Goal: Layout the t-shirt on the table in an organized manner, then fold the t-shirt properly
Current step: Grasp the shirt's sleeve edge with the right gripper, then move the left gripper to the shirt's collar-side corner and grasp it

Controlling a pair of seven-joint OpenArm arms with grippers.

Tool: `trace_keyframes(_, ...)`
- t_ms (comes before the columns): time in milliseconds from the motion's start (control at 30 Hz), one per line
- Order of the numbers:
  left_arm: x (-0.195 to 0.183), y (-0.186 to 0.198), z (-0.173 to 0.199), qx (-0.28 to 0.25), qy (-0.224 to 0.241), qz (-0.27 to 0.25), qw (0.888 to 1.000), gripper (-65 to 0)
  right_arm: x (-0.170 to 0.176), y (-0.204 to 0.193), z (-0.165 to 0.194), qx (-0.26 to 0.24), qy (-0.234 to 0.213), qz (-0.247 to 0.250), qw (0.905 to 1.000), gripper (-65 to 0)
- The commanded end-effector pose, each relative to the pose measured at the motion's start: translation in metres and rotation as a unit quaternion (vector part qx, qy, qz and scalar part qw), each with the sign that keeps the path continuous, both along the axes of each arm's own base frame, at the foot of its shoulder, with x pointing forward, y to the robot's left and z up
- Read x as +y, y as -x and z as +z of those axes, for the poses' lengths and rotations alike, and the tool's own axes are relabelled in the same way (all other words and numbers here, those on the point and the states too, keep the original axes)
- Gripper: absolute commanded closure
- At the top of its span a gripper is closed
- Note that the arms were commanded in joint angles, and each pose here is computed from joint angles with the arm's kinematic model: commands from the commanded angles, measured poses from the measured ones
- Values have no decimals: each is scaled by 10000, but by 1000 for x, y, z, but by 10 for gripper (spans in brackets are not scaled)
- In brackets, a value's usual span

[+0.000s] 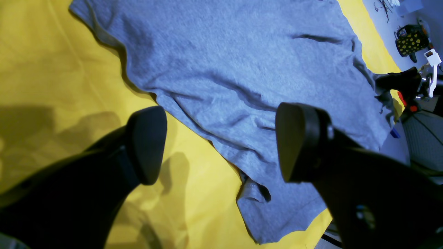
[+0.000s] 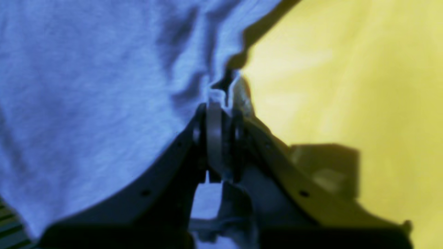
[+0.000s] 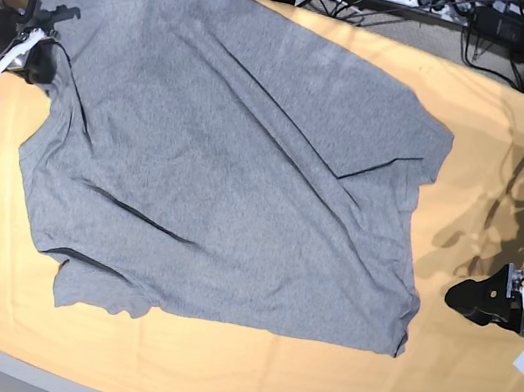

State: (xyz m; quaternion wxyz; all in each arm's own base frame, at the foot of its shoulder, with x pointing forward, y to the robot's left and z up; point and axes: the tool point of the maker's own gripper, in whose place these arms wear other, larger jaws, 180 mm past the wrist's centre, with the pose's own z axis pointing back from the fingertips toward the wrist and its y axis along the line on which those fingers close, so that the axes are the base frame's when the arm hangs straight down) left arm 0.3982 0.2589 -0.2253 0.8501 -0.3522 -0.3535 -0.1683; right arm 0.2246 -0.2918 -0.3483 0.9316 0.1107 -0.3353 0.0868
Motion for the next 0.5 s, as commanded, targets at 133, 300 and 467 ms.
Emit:
trace_keyframes(133, 15, -8, 32, -422, 41, 173, 9990, -494, -42, -14, 17, -406, 687, -685, 9945, 0)
trace_keyframes(300, 41, -13, 67, -923, 394, 681, 9926, -494, -67, -9, 13, -182, 1019, -1371, 9851, 0)
trace_keyframes(467, 60, -12, 89, -1268, 620, 996, 9850, -494, -89, -11, 17, -160, 1365, -1887, 9724, 0)
